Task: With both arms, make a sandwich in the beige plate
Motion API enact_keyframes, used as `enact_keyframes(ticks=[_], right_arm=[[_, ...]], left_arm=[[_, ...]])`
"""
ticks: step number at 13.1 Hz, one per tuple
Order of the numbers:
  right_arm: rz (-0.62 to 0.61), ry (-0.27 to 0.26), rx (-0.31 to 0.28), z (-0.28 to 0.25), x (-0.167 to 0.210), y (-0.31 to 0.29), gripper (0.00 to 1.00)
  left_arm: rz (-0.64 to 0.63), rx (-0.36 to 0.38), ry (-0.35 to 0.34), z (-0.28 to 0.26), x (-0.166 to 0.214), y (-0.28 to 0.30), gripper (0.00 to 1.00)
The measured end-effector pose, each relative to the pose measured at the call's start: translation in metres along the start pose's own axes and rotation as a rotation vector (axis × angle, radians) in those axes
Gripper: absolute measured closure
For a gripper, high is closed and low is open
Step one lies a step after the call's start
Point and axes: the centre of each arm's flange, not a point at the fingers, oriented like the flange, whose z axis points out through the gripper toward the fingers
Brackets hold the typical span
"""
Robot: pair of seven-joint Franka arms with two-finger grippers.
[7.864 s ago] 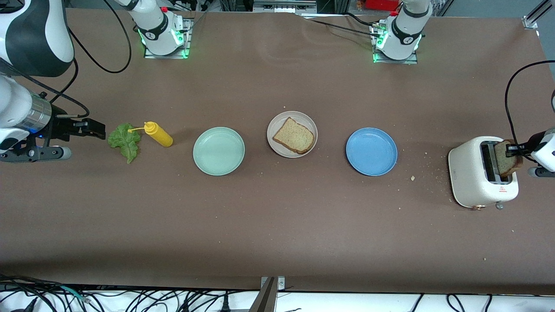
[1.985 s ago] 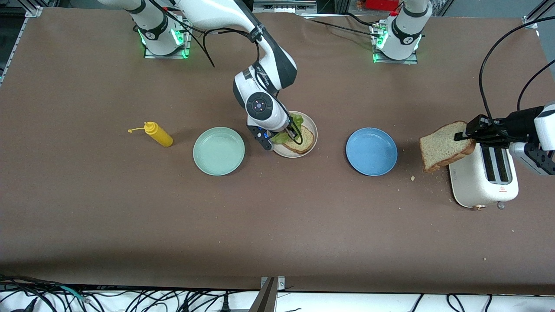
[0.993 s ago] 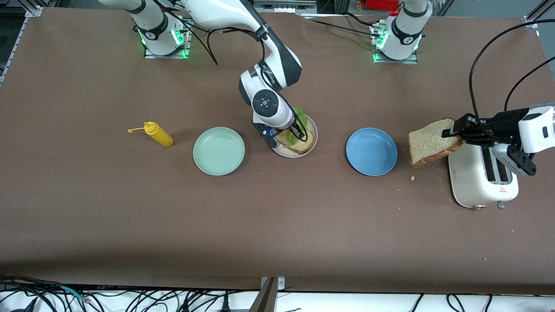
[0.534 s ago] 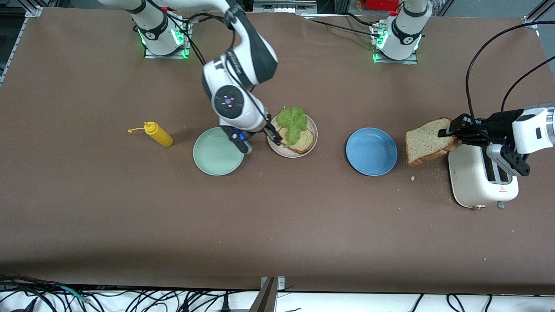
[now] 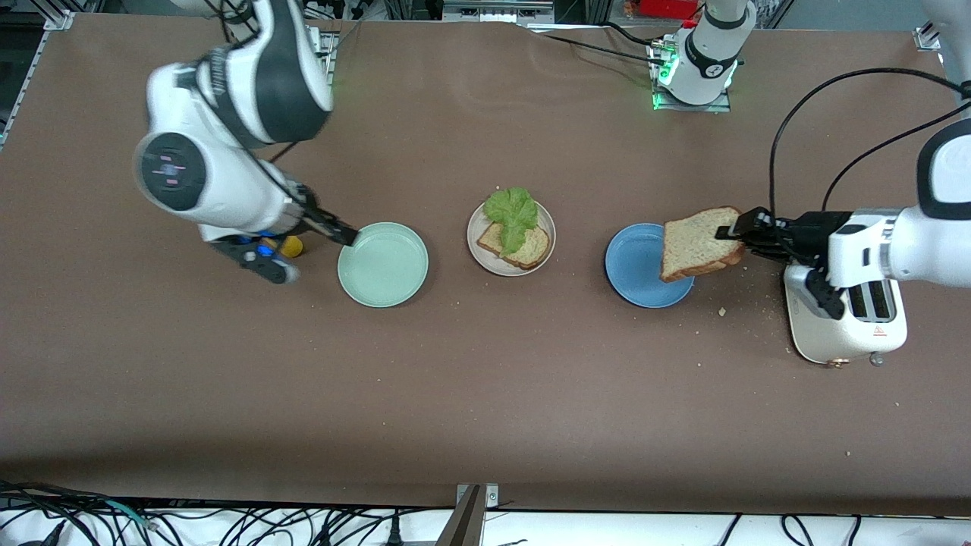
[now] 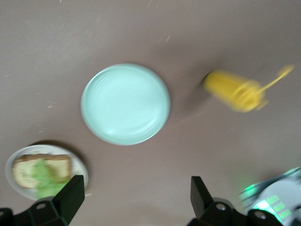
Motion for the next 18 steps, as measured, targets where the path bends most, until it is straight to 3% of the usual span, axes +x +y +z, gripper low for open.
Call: enact_keyframes(ticks=[4,8,12,18], right_arm=[[-0.204,0.063,-0.07,-0.041,0.044,0.099,0.0],[-0.315,0.104,-0.079,-0.044,0.07,0.151,0.0],[-0.359,0.141,-0.084,-0.037,0.081,0.158,0.0],[-0.375,0.168,-0.088,-0.039,0.08,0.15,0.0]], left_arm=[[0.043,-0.071,-0.078,0.055,0.026,0.024,0.92],[0.056,-0.28,-0.143,0.135,0.059,0.046,0.92],[0.02,-0.413,-0.151,0.23,0.094,0.047,0.92],[0.151,-0.59,-0.124,0.352,0.099,-0.013,0.92]])
